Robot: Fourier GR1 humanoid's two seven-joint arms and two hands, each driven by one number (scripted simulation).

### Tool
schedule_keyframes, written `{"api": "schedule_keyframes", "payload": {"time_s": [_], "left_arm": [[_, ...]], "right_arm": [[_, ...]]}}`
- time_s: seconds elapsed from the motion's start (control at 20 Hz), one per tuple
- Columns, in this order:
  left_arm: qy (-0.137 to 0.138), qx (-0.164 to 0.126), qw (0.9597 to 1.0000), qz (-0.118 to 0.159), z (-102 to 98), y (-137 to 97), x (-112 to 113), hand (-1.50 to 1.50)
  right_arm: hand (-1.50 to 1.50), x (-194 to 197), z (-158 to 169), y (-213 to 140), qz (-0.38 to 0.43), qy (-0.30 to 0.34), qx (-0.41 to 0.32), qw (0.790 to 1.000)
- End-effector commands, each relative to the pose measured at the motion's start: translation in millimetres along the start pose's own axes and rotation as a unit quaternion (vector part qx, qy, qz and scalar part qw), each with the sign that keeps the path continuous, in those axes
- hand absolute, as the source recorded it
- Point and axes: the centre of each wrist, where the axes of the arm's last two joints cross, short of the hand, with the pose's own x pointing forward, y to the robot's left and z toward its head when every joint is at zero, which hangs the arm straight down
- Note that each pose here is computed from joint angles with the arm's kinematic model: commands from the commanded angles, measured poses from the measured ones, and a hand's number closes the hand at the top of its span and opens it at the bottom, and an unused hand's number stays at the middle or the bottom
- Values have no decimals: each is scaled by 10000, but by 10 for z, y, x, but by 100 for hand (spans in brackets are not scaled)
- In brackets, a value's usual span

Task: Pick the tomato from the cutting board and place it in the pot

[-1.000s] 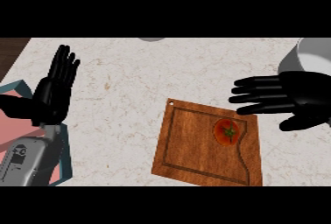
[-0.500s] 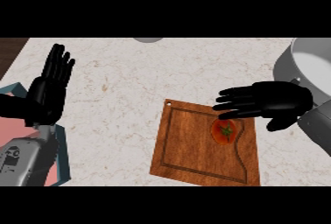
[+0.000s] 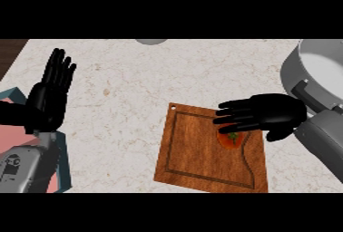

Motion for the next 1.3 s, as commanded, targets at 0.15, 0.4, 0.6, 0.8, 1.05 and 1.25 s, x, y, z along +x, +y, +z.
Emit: {"api": "schedule_keyframes", "payload": {"time_s": [0.15, 0.4, 0.6, 0.8, 1.05, 1.25], "left_arm": [[65, 90, 9999, 66, 29, 228, -94, 0], [88, -43, 9999, 79, 15, 163, 100, 0], [14, 63, 10000, 52, -12, 13, 1, 0], [93, -8, 10000, -2, 27, 144, -5, 0], [15, -41, 10000, 53, 69, -127, -165, 0], [14, 24, 10000, 21, 51, 113, -59, 0]], "right_arm": [[-150, -38, -139, 276, 202, -287, 78, 9994], [-150, -163, -272, 434, 61, -164, 69, 9998], [-150, -115, -445, 355, 147, -314, 94, 9994], [-150, -49, -552, 638, 71, -479, 135, 9987], [-150, -161, -496, 499, -17, -520, 142, 9985], [150, -27, -740, 689, 398, -1165, 222, 9921]]}}
